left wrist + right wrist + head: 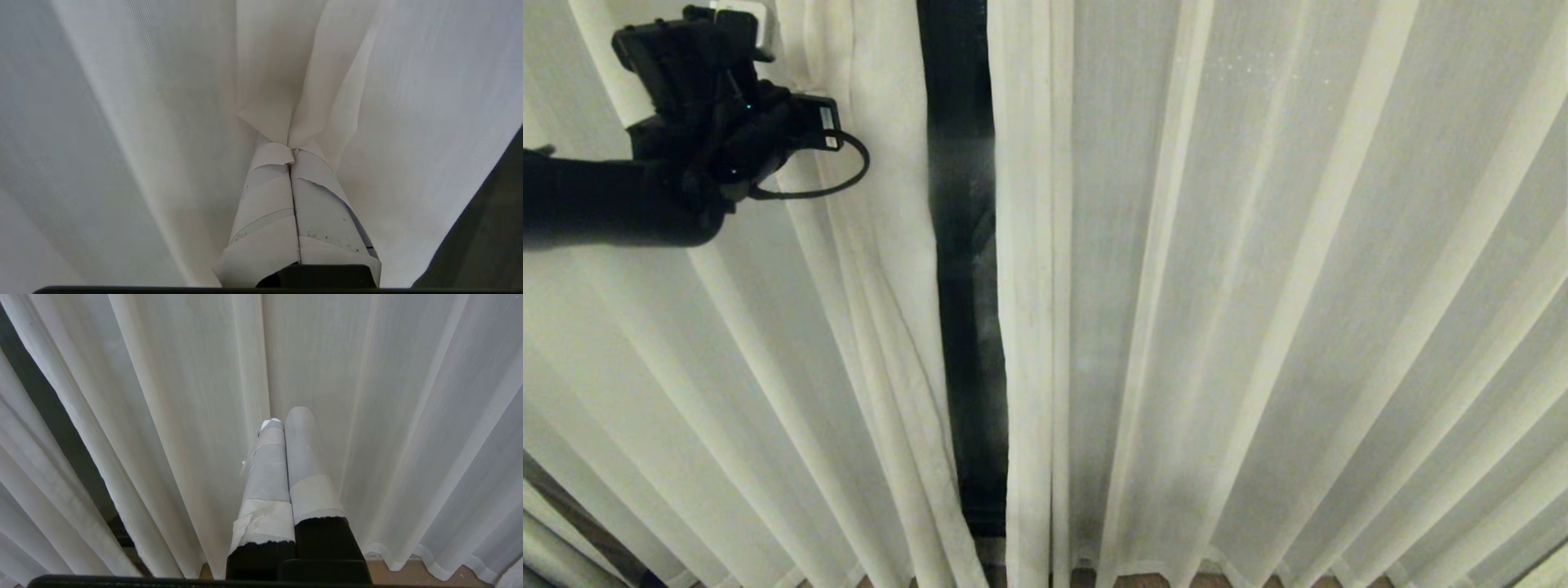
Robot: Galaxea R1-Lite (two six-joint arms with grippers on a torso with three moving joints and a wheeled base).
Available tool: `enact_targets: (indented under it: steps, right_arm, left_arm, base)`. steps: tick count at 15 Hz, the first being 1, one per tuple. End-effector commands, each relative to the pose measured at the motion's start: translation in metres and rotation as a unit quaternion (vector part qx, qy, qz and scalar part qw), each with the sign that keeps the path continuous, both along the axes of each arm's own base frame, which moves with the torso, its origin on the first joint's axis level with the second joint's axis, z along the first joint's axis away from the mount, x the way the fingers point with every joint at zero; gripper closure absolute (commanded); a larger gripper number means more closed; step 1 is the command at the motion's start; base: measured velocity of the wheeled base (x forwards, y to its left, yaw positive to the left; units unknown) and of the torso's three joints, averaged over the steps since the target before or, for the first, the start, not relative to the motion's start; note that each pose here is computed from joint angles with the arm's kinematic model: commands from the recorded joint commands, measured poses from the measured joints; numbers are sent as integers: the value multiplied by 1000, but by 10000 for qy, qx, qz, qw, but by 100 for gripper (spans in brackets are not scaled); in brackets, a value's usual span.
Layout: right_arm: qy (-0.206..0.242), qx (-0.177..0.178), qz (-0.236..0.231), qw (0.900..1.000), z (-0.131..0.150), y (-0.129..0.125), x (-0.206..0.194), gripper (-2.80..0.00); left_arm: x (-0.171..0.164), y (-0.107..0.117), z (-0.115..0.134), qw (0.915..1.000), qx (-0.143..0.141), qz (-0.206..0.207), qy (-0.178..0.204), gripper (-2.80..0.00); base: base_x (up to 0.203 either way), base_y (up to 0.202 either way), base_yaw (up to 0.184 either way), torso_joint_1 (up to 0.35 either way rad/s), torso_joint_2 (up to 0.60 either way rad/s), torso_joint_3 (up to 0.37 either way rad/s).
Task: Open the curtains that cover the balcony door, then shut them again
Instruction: Pull the inner curtains open on both sides
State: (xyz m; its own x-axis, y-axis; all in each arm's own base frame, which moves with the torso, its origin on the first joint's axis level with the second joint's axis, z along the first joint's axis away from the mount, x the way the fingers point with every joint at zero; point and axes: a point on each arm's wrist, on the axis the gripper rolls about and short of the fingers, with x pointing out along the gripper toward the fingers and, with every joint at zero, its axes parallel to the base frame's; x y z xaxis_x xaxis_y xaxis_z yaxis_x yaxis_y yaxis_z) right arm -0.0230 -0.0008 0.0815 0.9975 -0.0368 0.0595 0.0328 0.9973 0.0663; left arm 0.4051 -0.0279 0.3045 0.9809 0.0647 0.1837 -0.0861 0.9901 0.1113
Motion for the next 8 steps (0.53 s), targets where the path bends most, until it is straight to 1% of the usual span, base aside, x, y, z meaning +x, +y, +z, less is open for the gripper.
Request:
enact_targets:
  steps: [1, 3, 8]
  right_arm:
    - [-1, 1, 7, 10000, 0, 0, 0, 0]
    - [-1, 3, 5, 10000, 0, 0, 0, 0]
    - [-1, 1, 0, 10000, 0, 0, 0, 0]
  left_arm:
    - [-1, 2, 0, 10000, -10, 34, -10, 0]
    - [-1, 5, -3, 10000, -13, 61, 46, 0]
    - [-4, 6, -2, 10000, -21, 70, 34, 0]
  base:
    - [0, 0, 0, 0, 0, 0]
    - [0, 0, 0, 0, 0, 0]
    - [0, 0, 0, 0, 0, 0]
